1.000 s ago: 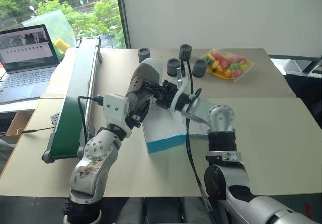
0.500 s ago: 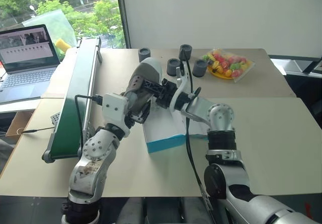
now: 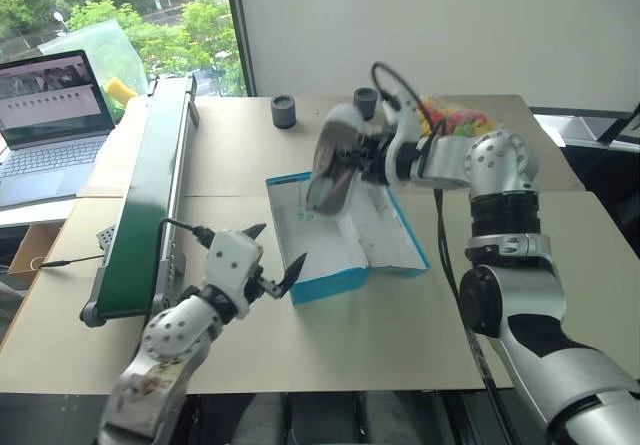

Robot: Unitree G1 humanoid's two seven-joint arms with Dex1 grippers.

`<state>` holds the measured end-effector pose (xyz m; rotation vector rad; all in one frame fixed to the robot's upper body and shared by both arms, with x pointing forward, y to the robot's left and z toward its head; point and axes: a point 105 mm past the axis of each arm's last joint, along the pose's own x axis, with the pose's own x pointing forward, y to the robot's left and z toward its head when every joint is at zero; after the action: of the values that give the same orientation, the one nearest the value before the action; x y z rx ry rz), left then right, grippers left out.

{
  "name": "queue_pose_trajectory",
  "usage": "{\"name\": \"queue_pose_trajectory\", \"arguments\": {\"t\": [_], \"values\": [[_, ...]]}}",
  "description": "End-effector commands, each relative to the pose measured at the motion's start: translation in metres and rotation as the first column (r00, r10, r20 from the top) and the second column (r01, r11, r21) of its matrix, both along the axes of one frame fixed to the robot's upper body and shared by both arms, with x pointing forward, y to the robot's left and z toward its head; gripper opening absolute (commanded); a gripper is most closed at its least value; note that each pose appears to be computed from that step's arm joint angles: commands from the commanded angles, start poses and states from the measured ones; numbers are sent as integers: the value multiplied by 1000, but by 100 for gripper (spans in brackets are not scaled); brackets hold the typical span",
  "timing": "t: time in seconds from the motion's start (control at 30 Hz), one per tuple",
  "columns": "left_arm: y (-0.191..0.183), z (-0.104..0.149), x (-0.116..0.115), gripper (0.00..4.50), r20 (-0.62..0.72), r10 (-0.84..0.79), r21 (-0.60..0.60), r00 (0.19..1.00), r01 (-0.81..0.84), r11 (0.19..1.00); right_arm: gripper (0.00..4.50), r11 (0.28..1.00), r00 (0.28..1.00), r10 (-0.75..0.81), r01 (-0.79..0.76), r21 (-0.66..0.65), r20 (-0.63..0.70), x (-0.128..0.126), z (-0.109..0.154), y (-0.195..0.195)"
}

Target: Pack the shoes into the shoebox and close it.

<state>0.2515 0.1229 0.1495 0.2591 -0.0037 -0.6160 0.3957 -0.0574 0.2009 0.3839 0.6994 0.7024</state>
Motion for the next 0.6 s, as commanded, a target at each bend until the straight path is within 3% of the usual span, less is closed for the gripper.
{"name": "queue_pose_trajectory", "arguments": {"t": [0.03,0.3,0.43,0.6], "values": [[0,14,-17,449,10,-129,38,992,128,991,54,993,996,93,-94,-68,-13,-12,10,15],[6,10,-44,449,-75,-221,103,972,228,968,54,969,994,99,-106,-222,-44,-5,-26,21],[6,13,-46,449,-67,-217,103,974,223,969,54,938,993,110,-119,-325,-47,1,-49,21],[2,16,-48,449,-58,-206,91,977,211,973,54,915,992,126,-127,-382,-28,9,-59,21]]}}
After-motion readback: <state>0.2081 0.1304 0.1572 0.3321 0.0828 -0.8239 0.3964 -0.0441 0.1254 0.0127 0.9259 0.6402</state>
